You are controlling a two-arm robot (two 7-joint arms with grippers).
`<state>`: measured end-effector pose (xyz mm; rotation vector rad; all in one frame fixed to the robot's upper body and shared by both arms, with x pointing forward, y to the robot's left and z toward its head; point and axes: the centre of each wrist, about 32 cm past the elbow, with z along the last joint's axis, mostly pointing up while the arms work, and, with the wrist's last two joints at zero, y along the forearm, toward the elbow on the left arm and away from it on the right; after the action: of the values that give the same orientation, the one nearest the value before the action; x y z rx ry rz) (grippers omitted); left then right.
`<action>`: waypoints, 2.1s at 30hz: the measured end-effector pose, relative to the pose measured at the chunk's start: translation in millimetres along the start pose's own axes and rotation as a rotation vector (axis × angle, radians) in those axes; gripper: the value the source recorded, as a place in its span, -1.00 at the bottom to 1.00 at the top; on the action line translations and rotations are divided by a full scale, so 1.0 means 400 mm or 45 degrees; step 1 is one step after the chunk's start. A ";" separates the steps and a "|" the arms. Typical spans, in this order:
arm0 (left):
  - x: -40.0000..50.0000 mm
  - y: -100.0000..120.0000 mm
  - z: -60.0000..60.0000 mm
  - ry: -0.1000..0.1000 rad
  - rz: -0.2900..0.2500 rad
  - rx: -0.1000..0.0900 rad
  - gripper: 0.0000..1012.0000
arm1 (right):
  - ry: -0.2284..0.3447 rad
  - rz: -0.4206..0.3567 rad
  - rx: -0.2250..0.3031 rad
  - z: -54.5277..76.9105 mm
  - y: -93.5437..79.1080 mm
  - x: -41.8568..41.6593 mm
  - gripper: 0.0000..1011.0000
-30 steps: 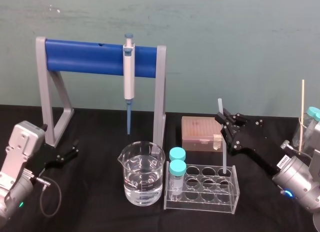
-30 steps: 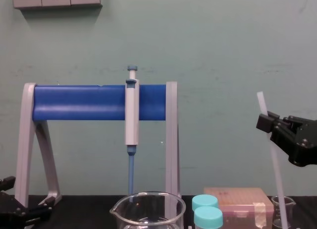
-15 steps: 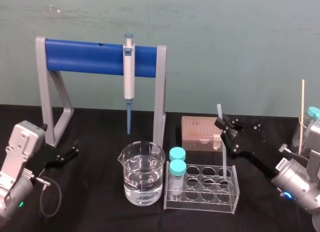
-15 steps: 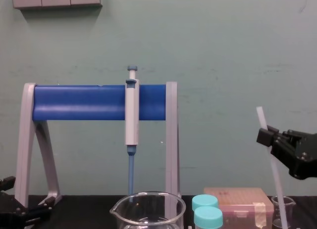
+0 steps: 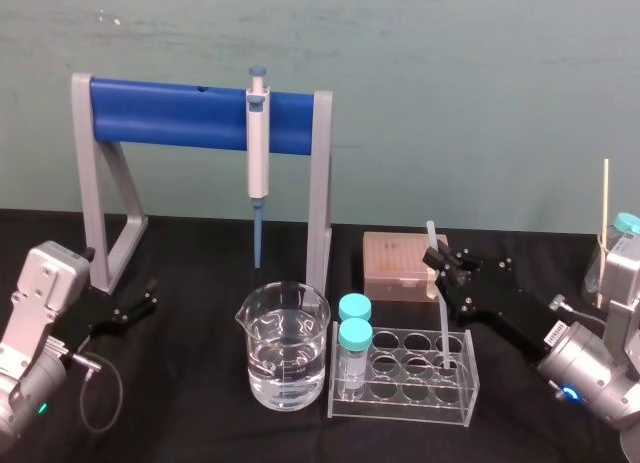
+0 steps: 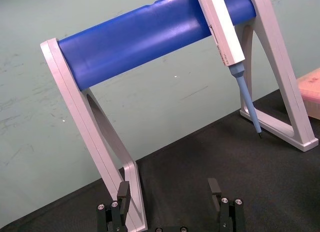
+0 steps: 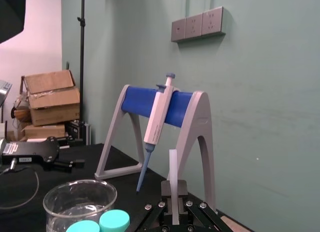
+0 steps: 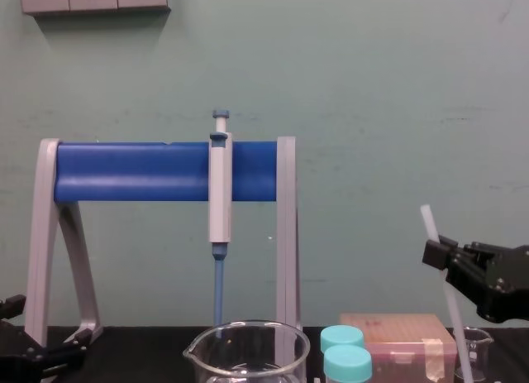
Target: Pick up the stirring rod with one hand, then place it down.
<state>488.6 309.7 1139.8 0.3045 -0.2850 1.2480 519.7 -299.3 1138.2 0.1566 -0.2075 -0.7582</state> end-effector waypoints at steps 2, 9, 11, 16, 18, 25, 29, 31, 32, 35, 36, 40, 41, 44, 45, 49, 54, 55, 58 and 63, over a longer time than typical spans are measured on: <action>0.000 0.000 0.000 0.000 0.000 0.000 0.98 | 0.003 0.004 -0.009 -0.004 0.000 0.002 -0.87; 0.000 0.000 0.000 0.000 0.000 0.000 0.98 | 0.013 0.015 -0.052 -0.017 -0.002 0.009 -0.87; 0.000 0.000 0.000 0.000 0.000 0.000 0.98 | 0.015 0.015 -0.059 -0.019 -0.003 0.010 -0.87; 0.000 0.000 0.000 0.000 0.000 0.000 0.98 | 0.020 0.018 -0.081 -0.022 -0.004 0.014 -0.87; 0.000 0.000 0.000 0.000 0.000 0.000 0.98 | 0.020 0.019 -0.085 -0.022 -0.004 0.014 -0.87; 0.000 0.000 0.000 0.000 0.000 0.000 0.98 | 0.019 0.018 -0.084 -0.022 -0.004 0.014 -0.87; 0.000 0.000 0.000 0.000 0.000 0.000 0.98 | 0.019 0.017 -0.083 -0.022 -0.004 0.014 -0.87; 0.000 0.000 0.000 0.000 0.000 0.000 0.98 | 0.018 0.017 -0.082 -0.022 -0.004 0.014 -0.87; 0.000 0.000 0.000 0.000 0.000 0.000 0.98 | 0.018 0.017 -0.082 -0.022 -0.004 0.014 -0.87; 0.000 0.000 0.000 0.000 0.000 0.000 0.98 | 0.018 0.016 -0.081 -0.022 -0.003 0.014 -0.88; 0.000 0.000 0.000 0.000 0.000 0.000 0.98 | 0.018 0.016 -0.081 -0.022 -0.004 0.014 -0.88; 0.000 0.000 0.000 0.000 0.000 0.000 0.98 | 0.018 0.015 -0.080 -0.021 -0.004 0.014 -0.84; 0.000 0.000 0.000 0.000 0.000 0.000 0.98 | 0.018 0.015 -0.080 -0.021 -0.004 0.014 -0.84; 0.000 0.000 0.000 0.000 0.000 0.000 0.98 | 0.017 0.015 -0.079 -0.021 -0.004 0.014 -0.62; 0.000 0.000 0.000 0.000 0.000 0.000 0.98 | 0.017 0.015 -0.078 -0.021 -0.004 0.014 -0.58; 0.000 0.000 0.000 0.000 0.000 0.000 0.98 | 0.017 0.015 -0.078 -0.021 -0.004 0.013 -0.31; 0.000 0.000 0.000 0.000 0.000 0.000 0.98 | 0.016 0.015 -0.077 -0.021 -0.004 0.013 0.00; 0.000 0.000 0.000 0.000 0.000 0.000 0.98 | 0.016 0.015 -0.077 -0.021 -0.004 0.013 0.04; 0.000 0.000 0.000 0.000 0.000 0.000 0.98 | 0.016 0.015 -0.077 -0.021 -0.004 0.013 0.24; 0.000 0.000 0.000 0.000 0.000 0.000 0.98 | 0.016 0.015 -0.077 -0.021 -0.004 0.013 0.51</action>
<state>488.6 309.7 1139.8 0.3045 -0.2851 1.2480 524.5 -303.6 1130.2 0.1025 -0.1728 -0.7505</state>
